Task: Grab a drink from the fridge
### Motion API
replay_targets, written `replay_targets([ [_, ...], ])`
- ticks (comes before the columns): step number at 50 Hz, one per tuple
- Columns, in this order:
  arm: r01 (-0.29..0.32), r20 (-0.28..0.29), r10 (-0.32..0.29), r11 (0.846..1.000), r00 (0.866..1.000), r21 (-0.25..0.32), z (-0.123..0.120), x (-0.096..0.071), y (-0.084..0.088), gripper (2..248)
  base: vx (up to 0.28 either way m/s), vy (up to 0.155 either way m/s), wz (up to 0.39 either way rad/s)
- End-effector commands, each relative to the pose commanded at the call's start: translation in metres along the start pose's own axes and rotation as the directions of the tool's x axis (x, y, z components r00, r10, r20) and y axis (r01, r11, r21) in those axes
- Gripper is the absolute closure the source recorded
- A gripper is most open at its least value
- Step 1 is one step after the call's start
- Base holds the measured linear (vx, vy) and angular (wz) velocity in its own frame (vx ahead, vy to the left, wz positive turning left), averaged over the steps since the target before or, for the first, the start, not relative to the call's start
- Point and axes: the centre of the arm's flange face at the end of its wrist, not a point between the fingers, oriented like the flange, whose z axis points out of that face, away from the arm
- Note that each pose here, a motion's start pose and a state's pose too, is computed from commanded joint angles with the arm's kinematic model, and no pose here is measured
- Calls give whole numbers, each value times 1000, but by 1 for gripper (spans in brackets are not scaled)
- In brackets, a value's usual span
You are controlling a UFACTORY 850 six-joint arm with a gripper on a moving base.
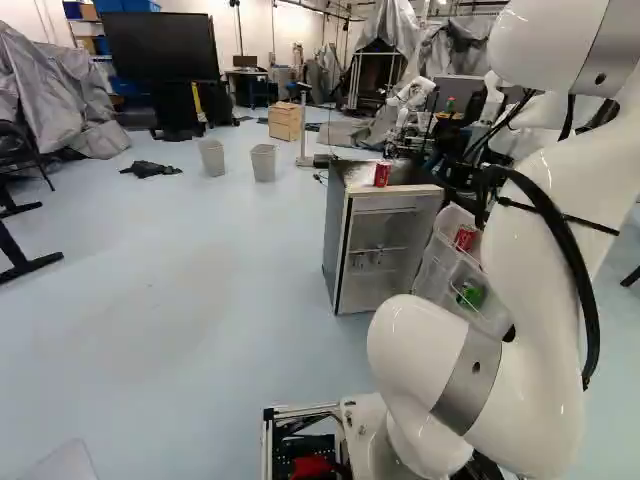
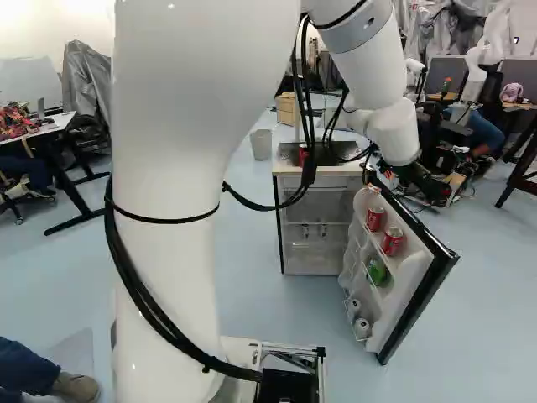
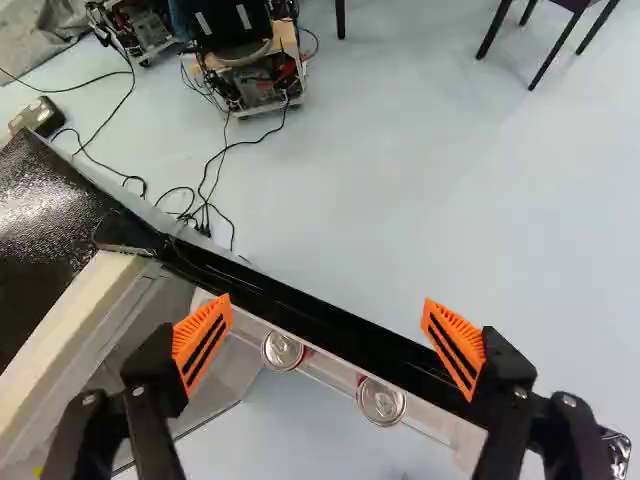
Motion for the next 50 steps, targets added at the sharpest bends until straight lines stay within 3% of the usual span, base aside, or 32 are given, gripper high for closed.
replay_targets([
  [50,-130,107,132,991,985,-22,55,47,37,3,0,0,0],
])
